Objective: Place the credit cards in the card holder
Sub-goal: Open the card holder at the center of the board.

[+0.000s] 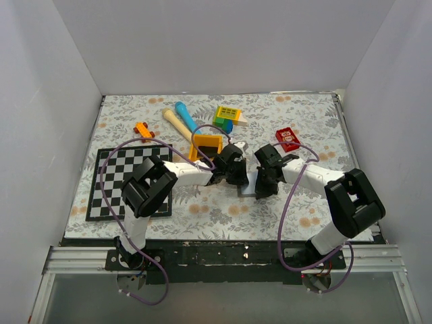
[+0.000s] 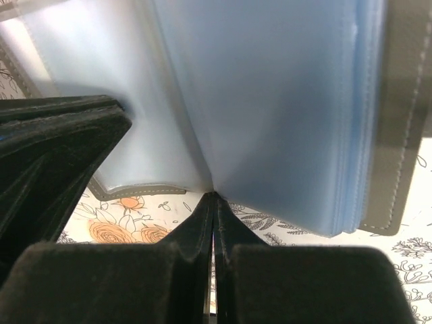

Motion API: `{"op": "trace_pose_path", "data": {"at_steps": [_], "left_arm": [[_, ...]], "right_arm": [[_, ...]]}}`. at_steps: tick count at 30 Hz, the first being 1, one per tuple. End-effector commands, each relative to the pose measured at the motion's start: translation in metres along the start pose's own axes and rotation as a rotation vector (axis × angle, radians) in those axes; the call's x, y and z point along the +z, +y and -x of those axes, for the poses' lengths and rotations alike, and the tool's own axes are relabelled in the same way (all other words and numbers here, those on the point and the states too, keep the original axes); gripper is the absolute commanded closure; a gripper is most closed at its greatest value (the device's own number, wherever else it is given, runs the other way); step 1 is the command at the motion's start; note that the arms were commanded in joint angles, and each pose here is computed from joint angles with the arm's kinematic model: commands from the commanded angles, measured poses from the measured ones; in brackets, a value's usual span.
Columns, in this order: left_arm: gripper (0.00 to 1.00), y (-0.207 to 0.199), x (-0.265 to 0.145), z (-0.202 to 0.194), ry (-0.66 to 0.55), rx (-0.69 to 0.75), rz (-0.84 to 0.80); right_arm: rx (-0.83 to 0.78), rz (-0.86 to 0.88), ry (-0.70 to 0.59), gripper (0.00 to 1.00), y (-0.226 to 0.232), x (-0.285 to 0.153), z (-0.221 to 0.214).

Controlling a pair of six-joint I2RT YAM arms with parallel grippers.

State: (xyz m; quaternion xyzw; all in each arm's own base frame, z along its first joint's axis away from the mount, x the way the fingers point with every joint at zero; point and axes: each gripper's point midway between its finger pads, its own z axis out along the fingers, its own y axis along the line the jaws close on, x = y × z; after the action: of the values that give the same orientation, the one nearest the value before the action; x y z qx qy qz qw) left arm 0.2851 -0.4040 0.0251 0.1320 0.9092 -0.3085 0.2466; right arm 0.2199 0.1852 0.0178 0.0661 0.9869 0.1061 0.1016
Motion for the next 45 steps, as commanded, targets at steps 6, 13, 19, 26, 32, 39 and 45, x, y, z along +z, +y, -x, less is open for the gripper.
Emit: {"op": "trace_pose_path", "data": {"at_steps": [6, 13, 19, 26, 32, 39, 45], "left_arm": [[1.0, -0.004, 0.008, 0.012, -0.001, 0.055, 0.012], [1.0, -0.009, -0.011, 0.023, -0.041, 0.062, 0.019], [1.0, -0.021, -0.035, 0.044, -0.113, 0.066, 0.011], [1.0, -0.041, -0.059, 0.074, -0.194, 0.091, -0.017], [1.0, -0.04, -0.056, 0.072, -0.178, 0.092, -0.015], [1.0, -0.037, -0.066, 0.074, -0.2, 0.091, 0.001], [0.85, -0.035, -0.086, 0.082, -0.236, 0.072, -0.013]], "right_arm": [[0.026, -0.018, -0.048, 0.99, 0.0, 0.008, 0.012], [0.02, 0.017, -0.089, 0.99, 0.006, -0.007, 0.018], [-0.004, 0.069, -0.153, 0.99, 0.012, -0.035, 0.027], [-0.018, 0.091, -0.222, 0.99, 0.014, -0.061, 0.04], [0.008, 0.038, -0.235, 0.99, 0.001, -0.055, 0.052], [-0.047, 0.114, -0.215, 0.99, 0.018, -0.037, 0.069], [-0.114, 0.237, -0.195, 0.99, 0.045, -0.038, 0.073]]}}
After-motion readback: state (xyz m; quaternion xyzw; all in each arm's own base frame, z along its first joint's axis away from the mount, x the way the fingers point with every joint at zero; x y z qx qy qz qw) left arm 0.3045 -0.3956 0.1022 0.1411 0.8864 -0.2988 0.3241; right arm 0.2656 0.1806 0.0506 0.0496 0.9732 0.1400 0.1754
